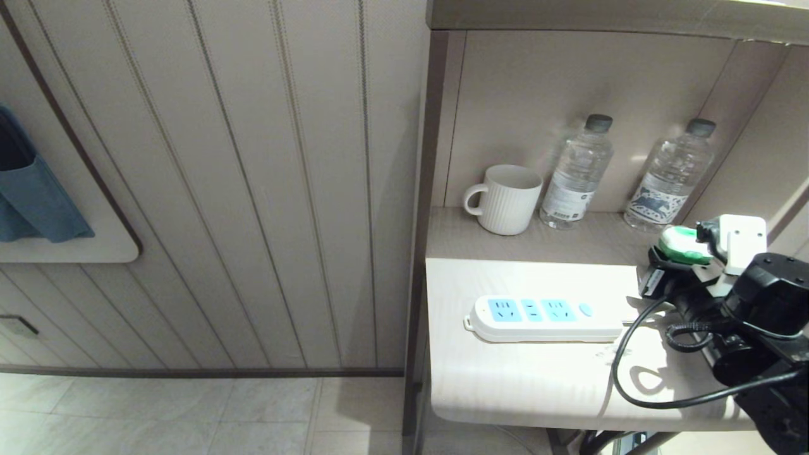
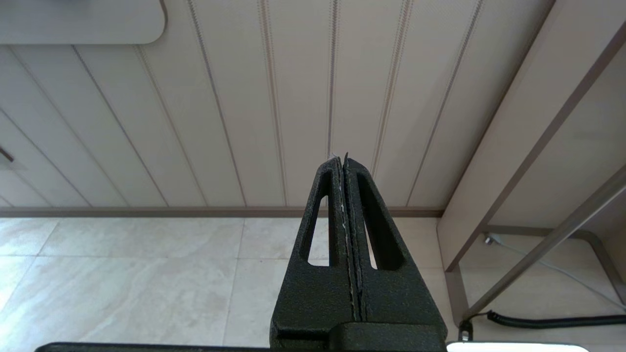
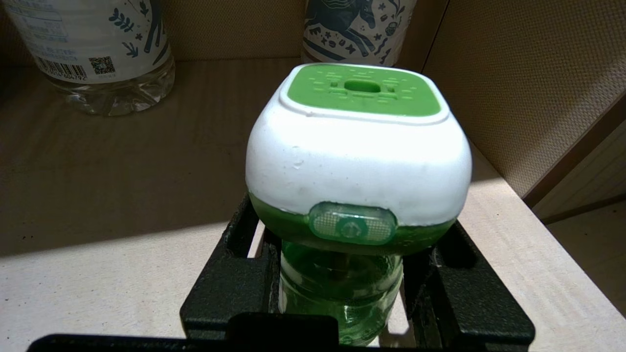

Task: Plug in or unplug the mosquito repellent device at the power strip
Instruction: Place the mosquito repellent liquid on the table

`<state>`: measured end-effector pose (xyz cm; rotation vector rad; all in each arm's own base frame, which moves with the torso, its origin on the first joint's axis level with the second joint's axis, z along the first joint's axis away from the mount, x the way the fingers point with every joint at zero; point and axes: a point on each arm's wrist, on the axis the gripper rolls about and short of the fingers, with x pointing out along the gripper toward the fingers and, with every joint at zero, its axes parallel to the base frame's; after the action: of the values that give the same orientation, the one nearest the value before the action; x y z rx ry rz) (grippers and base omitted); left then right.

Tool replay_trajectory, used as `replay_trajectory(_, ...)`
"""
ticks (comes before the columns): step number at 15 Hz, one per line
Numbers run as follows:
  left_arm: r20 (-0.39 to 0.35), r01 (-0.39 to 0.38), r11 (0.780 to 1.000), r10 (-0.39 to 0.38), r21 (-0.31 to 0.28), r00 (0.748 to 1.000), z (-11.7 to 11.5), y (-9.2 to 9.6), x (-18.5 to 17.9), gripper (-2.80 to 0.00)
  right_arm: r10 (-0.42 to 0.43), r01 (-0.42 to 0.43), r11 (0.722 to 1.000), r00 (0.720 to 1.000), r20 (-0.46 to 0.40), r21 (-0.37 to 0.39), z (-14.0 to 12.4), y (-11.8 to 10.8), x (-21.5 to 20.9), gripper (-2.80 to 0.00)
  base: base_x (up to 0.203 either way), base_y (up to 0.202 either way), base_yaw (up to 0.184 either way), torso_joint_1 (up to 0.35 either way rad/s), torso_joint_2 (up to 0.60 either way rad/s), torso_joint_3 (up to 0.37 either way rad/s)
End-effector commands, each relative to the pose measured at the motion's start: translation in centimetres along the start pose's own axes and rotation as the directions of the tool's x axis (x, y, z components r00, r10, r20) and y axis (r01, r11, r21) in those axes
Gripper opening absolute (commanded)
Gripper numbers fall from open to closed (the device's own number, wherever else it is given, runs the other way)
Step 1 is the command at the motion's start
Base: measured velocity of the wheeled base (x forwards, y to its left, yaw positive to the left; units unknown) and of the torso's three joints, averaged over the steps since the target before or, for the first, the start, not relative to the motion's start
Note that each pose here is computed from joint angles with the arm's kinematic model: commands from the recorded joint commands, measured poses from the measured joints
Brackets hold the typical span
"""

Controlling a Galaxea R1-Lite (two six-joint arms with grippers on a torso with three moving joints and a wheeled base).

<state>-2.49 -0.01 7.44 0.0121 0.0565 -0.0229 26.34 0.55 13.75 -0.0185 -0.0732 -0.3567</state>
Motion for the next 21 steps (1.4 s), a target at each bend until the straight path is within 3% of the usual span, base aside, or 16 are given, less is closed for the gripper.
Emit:
replay_trajectory(1,-0.001,-0.001,1.000,0.001,0.000,1.000,0.0,0.0,0.0,-2.80,-0.003,0.002,1.000,0.999,0.047,0.020,0.5,0.0,0.0,-2.80,0.000,0.000,0.000,0.000,0.00,0.000)
replay_trajectory(21,-0.001,0.000,1.000,0.000,0.000,1.000,0.0,0.0,0.0,-2.80,-0.014,0.011,0.999,0.996,0.084,0.037,0.8,0.8,2.2,-2.80,0.000,0.000,0.000,0.000,0.00,0.000)
